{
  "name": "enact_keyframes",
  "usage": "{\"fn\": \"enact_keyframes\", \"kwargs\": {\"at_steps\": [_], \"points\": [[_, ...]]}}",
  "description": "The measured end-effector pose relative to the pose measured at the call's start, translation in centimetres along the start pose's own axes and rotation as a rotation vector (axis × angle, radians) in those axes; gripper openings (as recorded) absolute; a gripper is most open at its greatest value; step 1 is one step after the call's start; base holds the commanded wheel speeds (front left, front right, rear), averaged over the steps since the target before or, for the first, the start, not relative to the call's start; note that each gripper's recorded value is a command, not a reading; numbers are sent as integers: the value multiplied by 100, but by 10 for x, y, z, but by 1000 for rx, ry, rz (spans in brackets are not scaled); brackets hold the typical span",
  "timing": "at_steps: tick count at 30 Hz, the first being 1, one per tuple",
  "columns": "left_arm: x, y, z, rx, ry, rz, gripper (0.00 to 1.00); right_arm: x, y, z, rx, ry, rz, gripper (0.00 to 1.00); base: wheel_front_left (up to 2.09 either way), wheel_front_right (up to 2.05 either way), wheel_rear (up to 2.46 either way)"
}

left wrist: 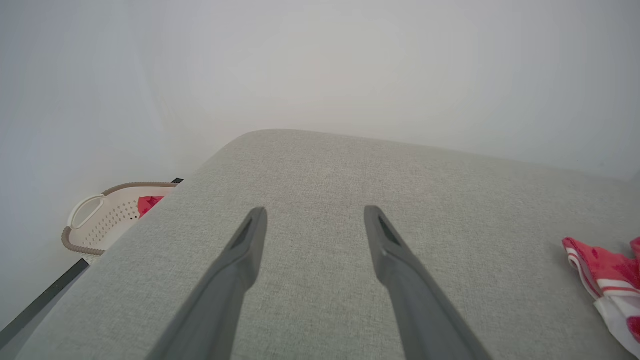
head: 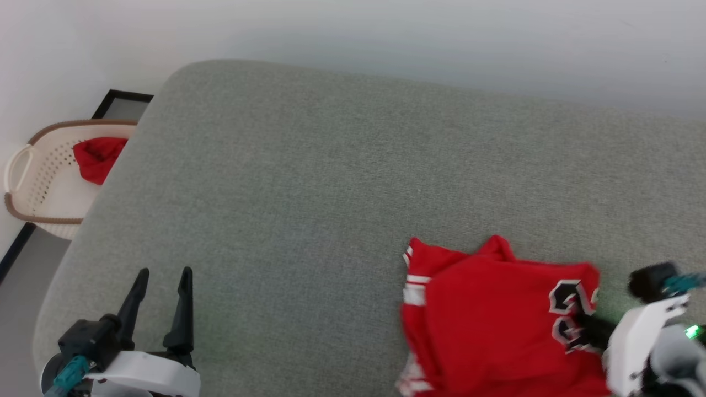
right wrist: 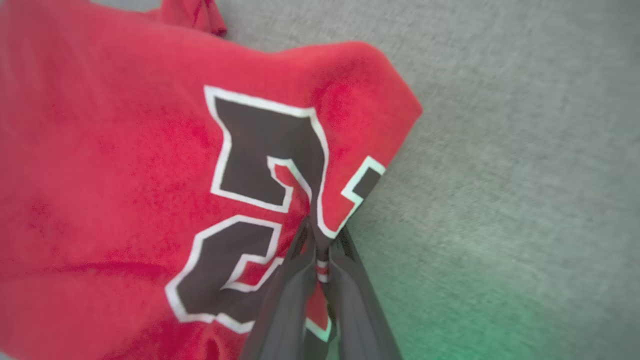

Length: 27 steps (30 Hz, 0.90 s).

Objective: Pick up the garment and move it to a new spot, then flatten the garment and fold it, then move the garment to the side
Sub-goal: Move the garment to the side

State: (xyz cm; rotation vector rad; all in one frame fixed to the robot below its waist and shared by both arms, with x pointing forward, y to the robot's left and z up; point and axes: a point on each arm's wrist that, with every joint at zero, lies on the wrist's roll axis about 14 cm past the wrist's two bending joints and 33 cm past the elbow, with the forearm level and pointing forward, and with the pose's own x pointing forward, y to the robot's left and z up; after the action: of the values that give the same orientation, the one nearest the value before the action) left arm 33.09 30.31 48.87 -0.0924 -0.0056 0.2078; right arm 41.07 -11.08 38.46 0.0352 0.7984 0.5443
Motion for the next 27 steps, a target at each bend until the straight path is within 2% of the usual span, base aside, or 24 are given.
{"fn": "enact_keyframes", "kwargs": {"at_steps": [8, 16, 27], "points": [[7, -11, 0, -7, -5, -30, 100, -33, -63, 39, -61, -70, -166, 0, 0, 0, 0], [25, -33, 1, -10, -14, -92, 100, -87, -137, 69, -126, -106, -381, 0, 0, 0, 0], [54, -64, -10, -15, 3, -173, 100, -157, -227, 91, -205, -108, -653, 0, 0, 0, 0]]}}
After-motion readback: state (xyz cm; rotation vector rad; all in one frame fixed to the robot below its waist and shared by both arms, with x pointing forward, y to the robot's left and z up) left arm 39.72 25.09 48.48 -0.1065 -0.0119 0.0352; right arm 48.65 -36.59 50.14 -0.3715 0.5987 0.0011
